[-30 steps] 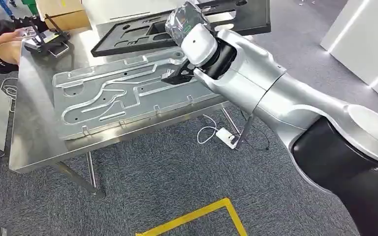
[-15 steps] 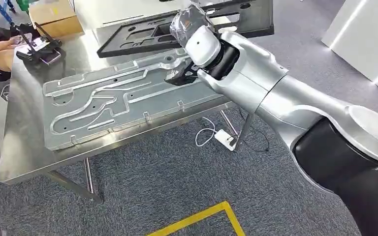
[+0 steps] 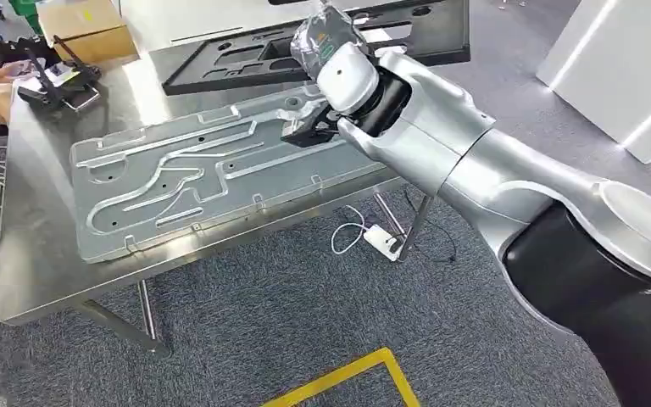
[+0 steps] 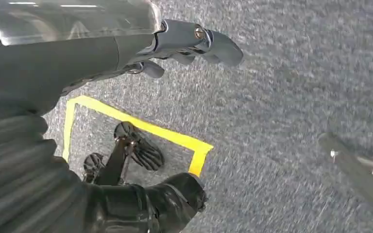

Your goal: Take the parts from the cabinet and place them on the table.

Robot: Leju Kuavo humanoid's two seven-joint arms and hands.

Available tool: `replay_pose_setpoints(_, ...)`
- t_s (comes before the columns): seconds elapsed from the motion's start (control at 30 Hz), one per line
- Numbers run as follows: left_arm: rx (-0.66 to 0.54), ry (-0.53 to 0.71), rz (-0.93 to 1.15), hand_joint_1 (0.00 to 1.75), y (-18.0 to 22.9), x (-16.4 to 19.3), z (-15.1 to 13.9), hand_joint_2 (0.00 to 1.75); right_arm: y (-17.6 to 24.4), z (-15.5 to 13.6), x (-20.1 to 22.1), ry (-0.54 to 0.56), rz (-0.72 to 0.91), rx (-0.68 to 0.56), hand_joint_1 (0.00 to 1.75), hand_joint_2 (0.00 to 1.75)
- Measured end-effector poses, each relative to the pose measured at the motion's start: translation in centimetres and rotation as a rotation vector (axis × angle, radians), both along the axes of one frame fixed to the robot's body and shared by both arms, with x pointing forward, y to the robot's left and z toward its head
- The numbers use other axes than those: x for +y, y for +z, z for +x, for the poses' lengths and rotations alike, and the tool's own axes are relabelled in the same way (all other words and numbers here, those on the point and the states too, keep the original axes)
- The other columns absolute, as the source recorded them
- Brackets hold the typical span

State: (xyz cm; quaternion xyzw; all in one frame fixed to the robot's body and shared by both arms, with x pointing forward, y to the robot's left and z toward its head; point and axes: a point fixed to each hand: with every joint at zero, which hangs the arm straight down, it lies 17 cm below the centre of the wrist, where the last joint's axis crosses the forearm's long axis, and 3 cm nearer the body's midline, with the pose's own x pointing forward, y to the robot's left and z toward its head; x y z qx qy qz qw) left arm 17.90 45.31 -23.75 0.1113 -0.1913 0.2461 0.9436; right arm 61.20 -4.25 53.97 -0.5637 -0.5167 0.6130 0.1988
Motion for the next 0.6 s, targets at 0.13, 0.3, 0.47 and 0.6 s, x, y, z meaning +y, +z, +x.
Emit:
replay_pose_setpoints(0.13,-0.002,0.005,-0.003,0.0,0.0,0.0,0.0,1.75,0.5,-0.2,0.3,0.004,0.0,-0.008,1.75,1.75)
replay_pose_setpoints(0.3,-0.006,0.0,-0.004,0.0,0.1,-0.2,0.4,1.75,0.5,-0.2,0.3,0.007,-0.001,-0.006,1.75,1.75)
replay_pose_setpoints(0.47,0.002,-0.004,0.0,0.0,0.0,0.0,0.0,1.75,-0.4,-0.2,0.7,0.013,-0.007,0.01,1.75,1.75)
replay_pose_setpoints(0.6,0.001,-0.006,0.0,0.0,0.0,0.0,0.1,1.75,-0.5,-0.3,0.9,0.018,-0.007,0.011,1.75,1.75)
